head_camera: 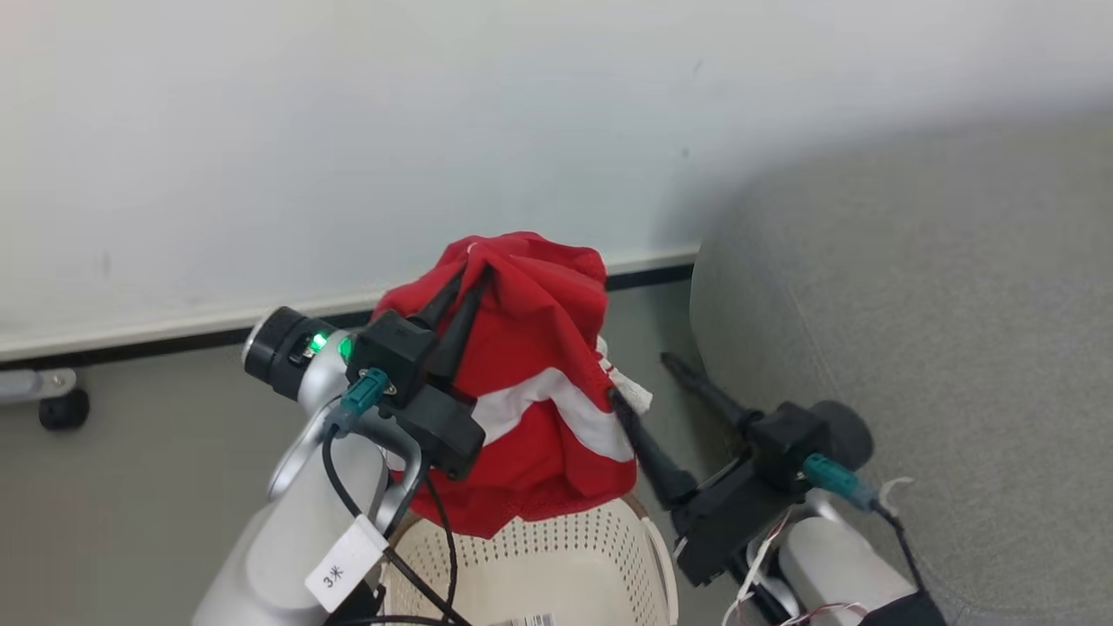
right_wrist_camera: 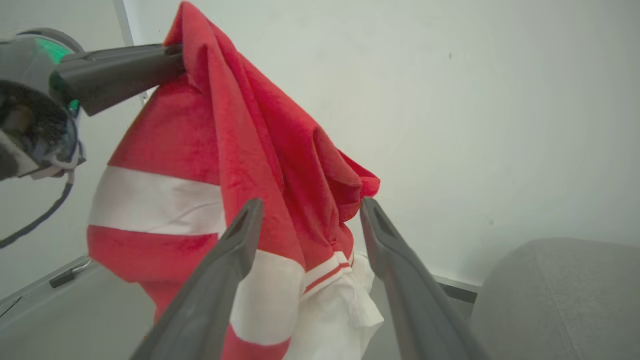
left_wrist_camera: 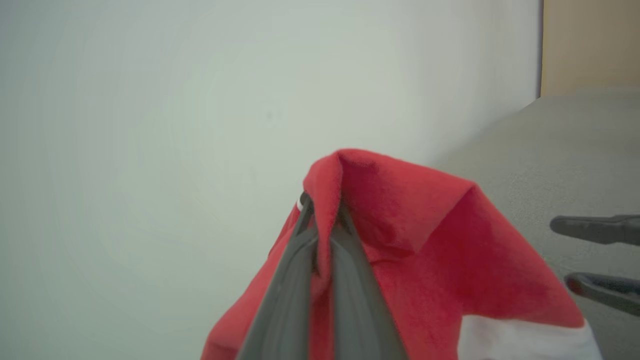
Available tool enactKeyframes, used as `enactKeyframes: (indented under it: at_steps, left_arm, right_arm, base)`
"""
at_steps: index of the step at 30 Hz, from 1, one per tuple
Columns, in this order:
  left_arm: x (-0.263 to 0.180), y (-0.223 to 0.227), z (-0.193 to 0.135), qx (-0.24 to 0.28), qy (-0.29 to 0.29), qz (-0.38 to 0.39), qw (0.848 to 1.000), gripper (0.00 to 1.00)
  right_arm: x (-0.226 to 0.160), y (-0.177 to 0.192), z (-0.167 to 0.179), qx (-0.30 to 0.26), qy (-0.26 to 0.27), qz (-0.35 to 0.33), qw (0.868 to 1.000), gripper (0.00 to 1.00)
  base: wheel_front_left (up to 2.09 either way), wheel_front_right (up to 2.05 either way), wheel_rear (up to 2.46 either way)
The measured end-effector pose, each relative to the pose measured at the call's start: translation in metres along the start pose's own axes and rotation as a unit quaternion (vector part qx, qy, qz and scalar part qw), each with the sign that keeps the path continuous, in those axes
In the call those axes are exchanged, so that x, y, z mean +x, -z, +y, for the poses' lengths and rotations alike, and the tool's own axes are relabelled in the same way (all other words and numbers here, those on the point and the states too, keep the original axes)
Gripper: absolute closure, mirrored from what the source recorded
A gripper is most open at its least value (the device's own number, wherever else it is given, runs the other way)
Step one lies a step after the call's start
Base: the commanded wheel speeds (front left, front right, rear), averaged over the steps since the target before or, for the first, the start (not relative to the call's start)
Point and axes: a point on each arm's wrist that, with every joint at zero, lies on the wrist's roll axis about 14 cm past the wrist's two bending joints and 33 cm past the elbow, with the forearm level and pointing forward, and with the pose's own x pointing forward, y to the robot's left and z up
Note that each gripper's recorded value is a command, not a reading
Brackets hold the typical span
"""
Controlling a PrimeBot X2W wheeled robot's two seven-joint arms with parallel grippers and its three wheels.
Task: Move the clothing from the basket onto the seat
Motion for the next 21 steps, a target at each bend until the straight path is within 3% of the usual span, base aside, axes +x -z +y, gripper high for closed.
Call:
enactKeyframes:
  at_steps: [7, 21]
  left_arm:
    - [-0.013, -0.026, -0.018, 0.010, 0.013, -0.022, 1.000, 1.00]
    - [-0.032, -0.042, -0.036, 0.013, 0.028, -0.035, 0.999, 1.00]
  right_arm:
    - [-0.008, -0.022, 0.036, -0.003, -0.049, -0.023, 0.999, 0.00]
    - [-0.012, -0.030, 0.033, -0.028, -0.063, -0.018, 0.997, 0.00]
  base:
    - [0.00, 0.00, 0.00]
    - [0.00, 0.00, 0.00]
